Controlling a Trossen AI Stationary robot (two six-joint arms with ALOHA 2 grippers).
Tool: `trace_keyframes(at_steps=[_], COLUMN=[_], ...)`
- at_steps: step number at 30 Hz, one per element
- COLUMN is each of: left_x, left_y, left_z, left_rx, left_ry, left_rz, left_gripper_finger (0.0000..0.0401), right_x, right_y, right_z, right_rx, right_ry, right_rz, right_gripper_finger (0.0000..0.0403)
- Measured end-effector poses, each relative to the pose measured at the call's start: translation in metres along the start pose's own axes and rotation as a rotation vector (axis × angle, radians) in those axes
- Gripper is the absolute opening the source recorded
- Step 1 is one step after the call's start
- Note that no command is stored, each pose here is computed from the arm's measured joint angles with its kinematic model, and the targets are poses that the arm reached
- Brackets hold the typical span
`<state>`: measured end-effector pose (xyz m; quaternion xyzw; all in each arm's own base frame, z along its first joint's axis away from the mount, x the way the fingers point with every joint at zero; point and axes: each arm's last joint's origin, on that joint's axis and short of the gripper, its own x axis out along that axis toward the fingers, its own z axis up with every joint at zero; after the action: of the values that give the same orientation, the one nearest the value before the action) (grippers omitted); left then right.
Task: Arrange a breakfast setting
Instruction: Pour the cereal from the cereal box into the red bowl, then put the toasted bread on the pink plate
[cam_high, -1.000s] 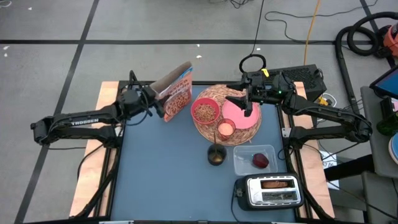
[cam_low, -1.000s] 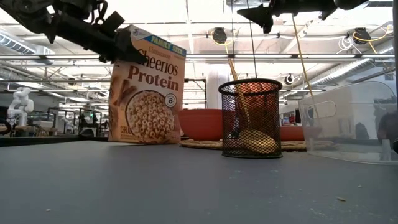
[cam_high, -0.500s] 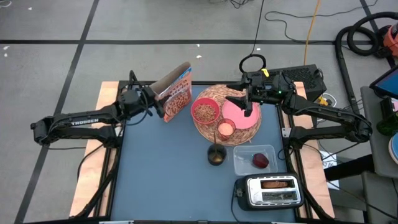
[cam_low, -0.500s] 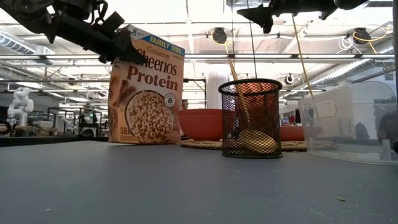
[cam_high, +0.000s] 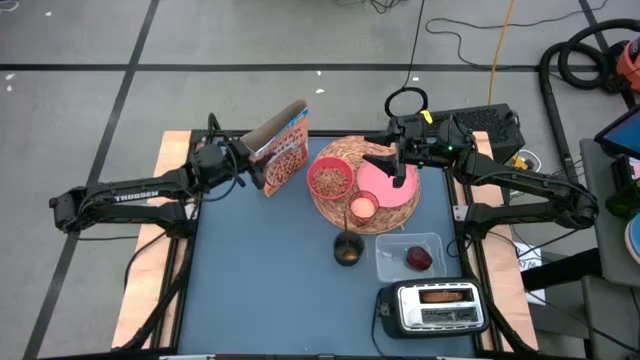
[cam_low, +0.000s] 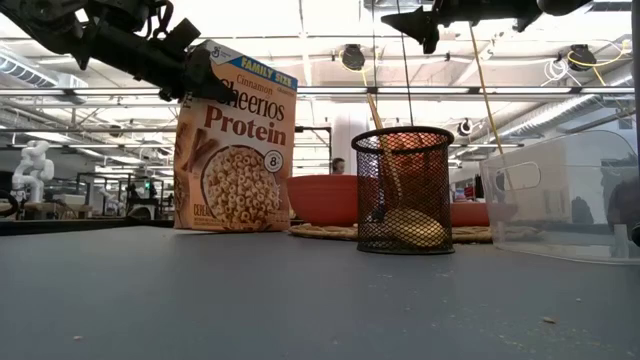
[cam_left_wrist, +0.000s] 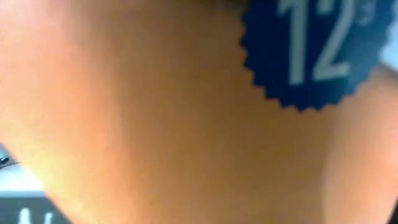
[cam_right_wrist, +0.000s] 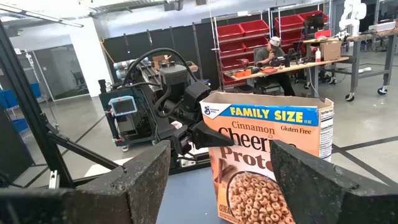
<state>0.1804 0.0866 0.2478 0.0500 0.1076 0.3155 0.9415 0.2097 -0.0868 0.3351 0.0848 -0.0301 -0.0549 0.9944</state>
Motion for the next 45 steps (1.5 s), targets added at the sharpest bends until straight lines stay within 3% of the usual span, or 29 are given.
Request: trace_keyframes(at_steps=[7, 11, 30, 45], left_x=[0.0, 0.0, -0.036, -0.053], left_y=[0.0, 0.0, 0.012, 0.015], left_z=[0.0, 0.001, 0.027, 0.051], left_rx=[-0.002, -0.002, -0.108, -0.161], left_ry=[0.0, -0.007, -0.212, -0.465], left_rz=[0.0, 0.001, 0.02, -0.021], left_gripper_finger=[0.0327, 0.0354, 0.0358, 0.0358], right_x=[0.0, 0.0, 0.0, 0.0], right_y=[0.0, 0.0, 0.0, 0.0], right_z=[0.0, 0.0, 0.0, 0.0], right_rx=[0.0, 0.0, 0.0, 0.004], right_ry=[0.0, 0.0, 0.0, -0.001], right_rz=[0.0, 0.0, 0.0, 0.002], right_gripper_finger=[0.0267, 0.0267, 0.0267, 0.0267])
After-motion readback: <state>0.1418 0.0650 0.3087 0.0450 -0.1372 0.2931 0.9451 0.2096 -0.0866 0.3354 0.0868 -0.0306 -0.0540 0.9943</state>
